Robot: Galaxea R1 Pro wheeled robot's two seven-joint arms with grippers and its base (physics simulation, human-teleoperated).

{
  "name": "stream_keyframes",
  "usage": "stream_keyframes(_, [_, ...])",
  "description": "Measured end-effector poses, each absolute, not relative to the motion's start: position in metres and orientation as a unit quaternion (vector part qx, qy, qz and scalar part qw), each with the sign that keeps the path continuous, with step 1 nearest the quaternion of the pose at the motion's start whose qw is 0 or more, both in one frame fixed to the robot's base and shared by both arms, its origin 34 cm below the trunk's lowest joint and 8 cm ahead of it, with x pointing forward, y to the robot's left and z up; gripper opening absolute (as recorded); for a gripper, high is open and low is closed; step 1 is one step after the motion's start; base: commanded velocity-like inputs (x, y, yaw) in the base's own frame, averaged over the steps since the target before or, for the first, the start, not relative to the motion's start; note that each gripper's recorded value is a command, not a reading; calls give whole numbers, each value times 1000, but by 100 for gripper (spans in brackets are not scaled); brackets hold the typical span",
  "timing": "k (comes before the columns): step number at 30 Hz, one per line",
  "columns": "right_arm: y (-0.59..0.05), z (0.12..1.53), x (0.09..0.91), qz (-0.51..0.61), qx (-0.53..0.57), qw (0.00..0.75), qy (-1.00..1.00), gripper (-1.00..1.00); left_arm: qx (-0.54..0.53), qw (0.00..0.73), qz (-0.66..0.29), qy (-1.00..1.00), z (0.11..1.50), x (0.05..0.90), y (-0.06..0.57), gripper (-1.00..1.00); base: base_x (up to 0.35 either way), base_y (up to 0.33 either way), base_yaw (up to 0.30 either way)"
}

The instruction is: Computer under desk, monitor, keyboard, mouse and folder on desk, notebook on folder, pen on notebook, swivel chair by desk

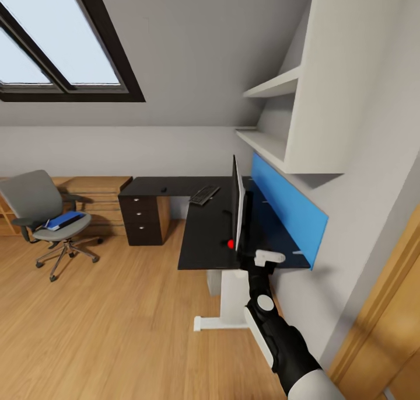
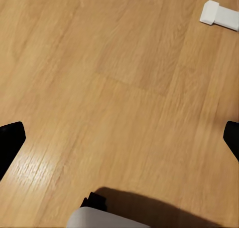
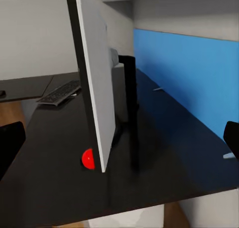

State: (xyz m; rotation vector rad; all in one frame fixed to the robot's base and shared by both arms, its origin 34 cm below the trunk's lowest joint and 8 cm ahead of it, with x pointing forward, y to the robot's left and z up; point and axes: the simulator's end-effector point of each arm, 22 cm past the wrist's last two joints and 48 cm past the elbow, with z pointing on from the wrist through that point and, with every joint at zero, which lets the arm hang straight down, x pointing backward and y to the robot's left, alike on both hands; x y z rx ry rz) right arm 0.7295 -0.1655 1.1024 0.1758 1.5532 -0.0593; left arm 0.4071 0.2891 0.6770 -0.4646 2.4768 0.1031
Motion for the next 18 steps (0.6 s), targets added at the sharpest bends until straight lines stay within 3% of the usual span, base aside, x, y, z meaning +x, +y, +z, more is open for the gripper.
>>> stream_keyframes(9, [-166, 1092, 728, -28, 79, 709, 700, 100, -175, 305, 39, 935, 677, 407, 289, 100, 128, 0, 0])
stream_keyframes(18, [-170, 1088, 728, -32, 79, 709, 700, 100, -175, 305, 39, 935, 677, 407, 289, 100, 285, 76, 0])
